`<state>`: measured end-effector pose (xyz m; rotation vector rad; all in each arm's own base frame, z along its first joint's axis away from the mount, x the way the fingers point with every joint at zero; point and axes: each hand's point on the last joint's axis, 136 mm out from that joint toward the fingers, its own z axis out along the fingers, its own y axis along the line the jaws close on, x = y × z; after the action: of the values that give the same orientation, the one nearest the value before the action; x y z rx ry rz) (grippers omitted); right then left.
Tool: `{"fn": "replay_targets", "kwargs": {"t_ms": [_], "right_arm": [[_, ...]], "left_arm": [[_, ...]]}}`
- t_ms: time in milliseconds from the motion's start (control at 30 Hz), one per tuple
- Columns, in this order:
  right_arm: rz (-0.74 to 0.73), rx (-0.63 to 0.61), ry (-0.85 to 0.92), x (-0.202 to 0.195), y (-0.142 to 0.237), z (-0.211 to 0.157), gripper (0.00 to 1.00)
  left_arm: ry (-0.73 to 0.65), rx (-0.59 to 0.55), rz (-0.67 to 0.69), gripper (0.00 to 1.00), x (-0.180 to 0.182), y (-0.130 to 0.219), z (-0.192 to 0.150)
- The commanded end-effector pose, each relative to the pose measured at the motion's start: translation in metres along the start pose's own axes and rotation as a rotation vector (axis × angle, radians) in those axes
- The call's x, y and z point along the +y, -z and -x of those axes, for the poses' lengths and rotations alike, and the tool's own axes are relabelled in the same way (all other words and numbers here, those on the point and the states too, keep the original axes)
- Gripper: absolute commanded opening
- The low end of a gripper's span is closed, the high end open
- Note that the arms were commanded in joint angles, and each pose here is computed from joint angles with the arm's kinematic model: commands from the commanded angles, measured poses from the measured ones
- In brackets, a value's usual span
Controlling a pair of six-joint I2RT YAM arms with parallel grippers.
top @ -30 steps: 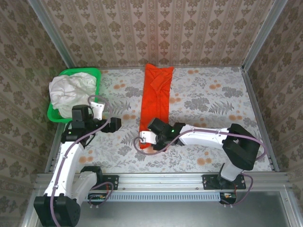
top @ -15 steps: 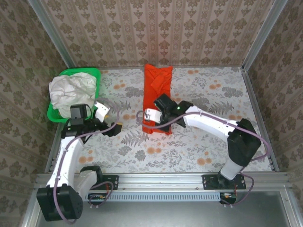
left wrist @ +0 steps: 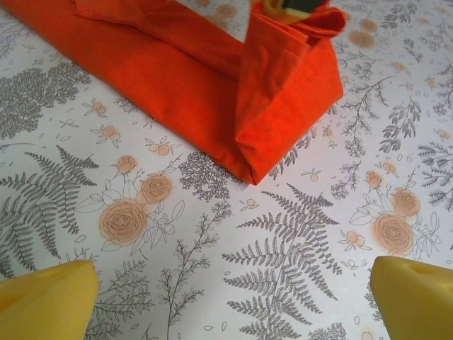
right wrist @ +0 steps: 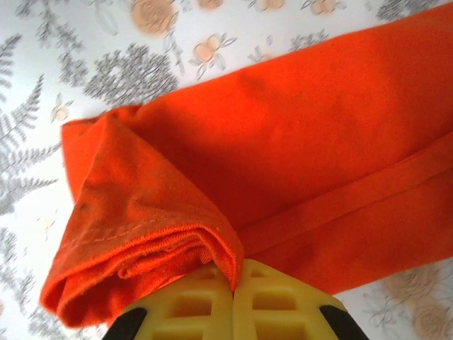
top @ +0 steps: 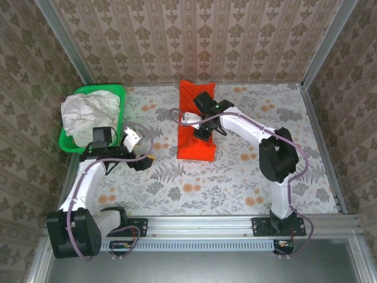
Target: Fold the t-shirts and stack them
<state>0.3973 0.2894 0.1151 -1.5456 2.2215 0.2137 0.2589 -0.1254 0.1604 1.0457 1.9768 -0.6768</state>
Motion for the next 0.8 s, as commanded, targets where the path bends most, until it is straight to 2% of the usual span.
{"fn": "replay_targets", "kwargs": {"t_ms": [0, 267, 533, 767], "right_arm": [[-0.001, 0.0, 0.026, -0.011, -0.008, 0.01, 0.0], [-0.038, 0.001, 0.014, -0.039, -0.03, 0.03, 0.0], [-0.077, 0.042, 0.006, -0.058, -0.05, 0.028, 0.0], [-0.146, 0.047, -0.016, -0.08, -0.054, 0.026, 0.0]], "left_arm": [[-0.117, -0.053, -0.04, 1.0, 0.0, -0.003, 0.012], [-0.141, -0.07, -0.101, 1.0, 0.009, -0.016, 0.018], [-0.148, -0.069, -0.129, 1.0, 0.011, -0.025, 0.015], [-0.158, -0.07, -0.145, 1.0, 0.016, -0.032, 0.017]]}}
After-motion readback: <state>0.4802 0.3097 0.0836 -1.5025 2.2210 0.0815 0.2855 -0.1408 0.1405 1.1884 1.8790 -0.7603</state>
